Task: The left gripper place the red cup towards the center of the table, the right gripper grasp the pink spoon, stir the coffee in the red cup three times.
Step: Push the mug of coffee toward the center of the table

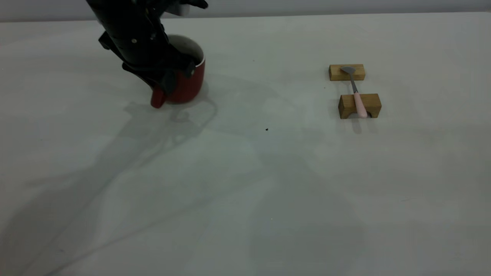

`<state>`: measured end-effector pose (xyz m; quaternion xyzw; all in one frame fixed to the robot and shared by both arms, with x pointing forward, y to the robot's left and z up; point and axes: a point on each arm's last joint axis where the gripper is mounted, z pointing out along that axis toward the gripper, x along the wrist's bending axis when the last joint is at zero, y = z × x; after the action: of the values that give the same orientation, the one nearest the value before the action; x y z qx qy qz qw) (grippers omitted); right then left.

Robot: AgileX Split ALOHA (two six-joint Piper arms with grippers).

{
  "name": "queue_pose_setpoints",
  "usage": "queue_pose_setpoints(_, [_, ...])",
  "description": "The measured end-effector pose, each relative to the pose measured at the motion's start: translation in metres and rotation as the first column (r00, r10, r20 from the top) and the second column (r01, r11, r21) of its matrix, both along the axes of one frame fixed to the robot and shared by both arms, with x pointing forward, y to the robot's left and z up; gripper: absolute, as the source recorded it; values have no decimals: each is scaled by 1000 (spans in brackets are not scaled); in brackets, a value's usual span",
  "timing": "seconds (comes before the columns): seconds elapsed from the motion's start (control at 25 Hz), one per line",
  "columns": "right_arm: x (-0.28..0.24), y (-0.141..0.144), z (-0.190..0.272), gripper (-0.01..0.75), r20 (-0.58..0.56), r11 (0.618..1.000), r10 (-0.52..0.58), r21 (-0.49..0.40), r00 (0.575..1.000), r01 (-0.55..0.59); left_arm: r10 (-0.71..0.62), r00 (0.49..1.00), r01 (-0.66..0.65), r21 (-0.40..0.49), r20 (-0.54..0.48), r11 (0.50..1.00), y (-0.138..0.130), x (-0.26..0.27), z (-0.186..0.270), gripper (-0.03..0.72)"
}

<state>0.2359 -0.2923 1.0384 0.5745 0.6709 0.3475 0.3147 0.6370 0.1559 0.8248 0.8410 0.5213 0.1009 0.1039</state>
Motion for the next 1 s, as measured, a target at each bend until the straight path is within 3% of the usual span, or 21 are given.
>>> queue_pose_setpoints(1.0, [0, 0, 0, 237, 0, 1000, 0, 0, 1000, 0, 75, 994, -72, 38, -77, 997, 24, 1, -8, 243])
